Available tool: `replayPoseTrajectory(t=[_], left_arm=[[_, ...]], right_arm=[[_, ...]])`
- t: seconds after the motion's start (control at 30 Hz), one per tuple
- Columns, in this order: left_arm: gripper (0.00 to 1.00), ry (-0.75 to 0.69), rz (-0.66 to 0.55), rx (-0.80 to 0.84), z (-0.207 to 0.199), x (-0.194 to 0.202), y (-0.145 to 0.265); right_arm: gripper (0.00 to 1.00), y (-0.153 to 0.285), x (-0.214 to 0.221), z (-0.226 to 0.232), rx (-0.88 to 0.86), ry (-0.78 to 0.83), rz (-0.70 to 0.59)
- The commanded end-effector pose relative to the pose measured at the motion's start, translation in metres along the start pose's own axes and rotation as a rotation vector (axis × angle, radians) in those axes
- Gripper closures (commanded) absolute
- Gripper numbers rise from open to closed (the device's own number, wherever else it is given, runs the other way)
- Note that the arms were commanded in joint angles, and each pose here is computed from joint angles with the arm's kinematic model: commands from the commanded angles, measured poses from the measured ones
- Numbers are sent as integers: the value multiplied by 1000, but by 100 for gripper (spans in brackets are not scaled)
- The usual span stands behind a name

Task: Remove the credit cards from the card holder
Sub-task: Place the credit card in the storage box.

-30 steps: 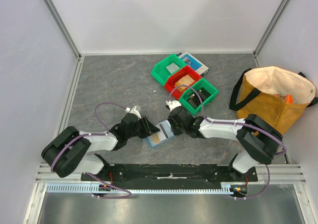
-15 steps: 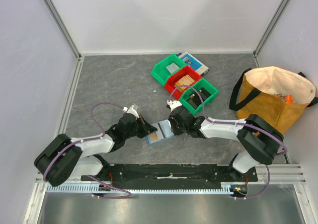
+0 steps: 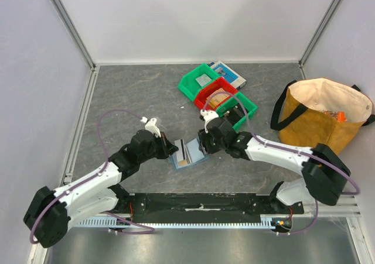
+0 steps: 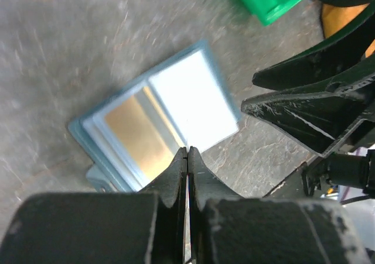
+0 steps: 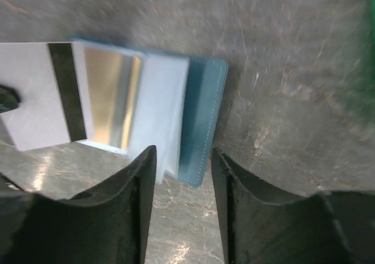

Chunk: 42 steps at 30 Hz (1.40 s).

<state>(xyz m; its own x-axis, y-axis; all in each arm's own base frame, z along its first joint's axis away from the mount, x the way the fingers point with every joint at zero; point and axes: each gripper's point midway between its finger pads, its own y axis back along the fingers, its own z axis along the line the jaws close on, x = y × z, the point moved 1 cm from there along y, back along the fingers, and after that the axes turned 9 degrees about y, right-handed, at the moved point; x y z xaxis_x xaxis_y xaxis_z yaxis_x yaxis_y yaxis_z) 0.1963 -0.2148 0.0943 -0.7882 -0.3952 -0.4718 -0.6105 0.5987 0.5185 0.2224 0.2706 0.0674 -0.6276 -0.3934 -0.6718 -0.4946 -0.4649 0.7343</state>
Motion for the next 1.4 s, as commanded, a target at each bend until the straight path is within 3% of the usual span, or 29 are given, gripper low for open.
replayPoseTrajectory(t=[0.0,0.13,0.43,0.57,0.77,1.13,1.27,1.37], left_arm=[[98,-323,-112,32,-36,-48,23],[98,-533,-180,50,-72,-77,39],[98,-1100,-307,-20,-121,-96,40],[98,-1274,-396,-38,-132,-100,38],[98,-1408,-517,-51,-149,-106,38],[98,-1536,-597,-56,-165,-102,33],[98,-1561,-593,-58,-163,-97,30],[98,-1571,-582,-55,-160,-93,28]], right_arm=[[42,48,-72,2,-13,-21,-182],[22,90,-111,-7,-12,-130,-306],[16,143,-160,-4,-107,-402,-518],[16,149,-170,6,-186,-498,-572],[17,144,-176,8,-218,-592,-575],[34,119,-183,28,-366,-708,-525],[47,115,-183,24,-372,-730,-529],[63,112,-181,19,-370,-749,-535]])
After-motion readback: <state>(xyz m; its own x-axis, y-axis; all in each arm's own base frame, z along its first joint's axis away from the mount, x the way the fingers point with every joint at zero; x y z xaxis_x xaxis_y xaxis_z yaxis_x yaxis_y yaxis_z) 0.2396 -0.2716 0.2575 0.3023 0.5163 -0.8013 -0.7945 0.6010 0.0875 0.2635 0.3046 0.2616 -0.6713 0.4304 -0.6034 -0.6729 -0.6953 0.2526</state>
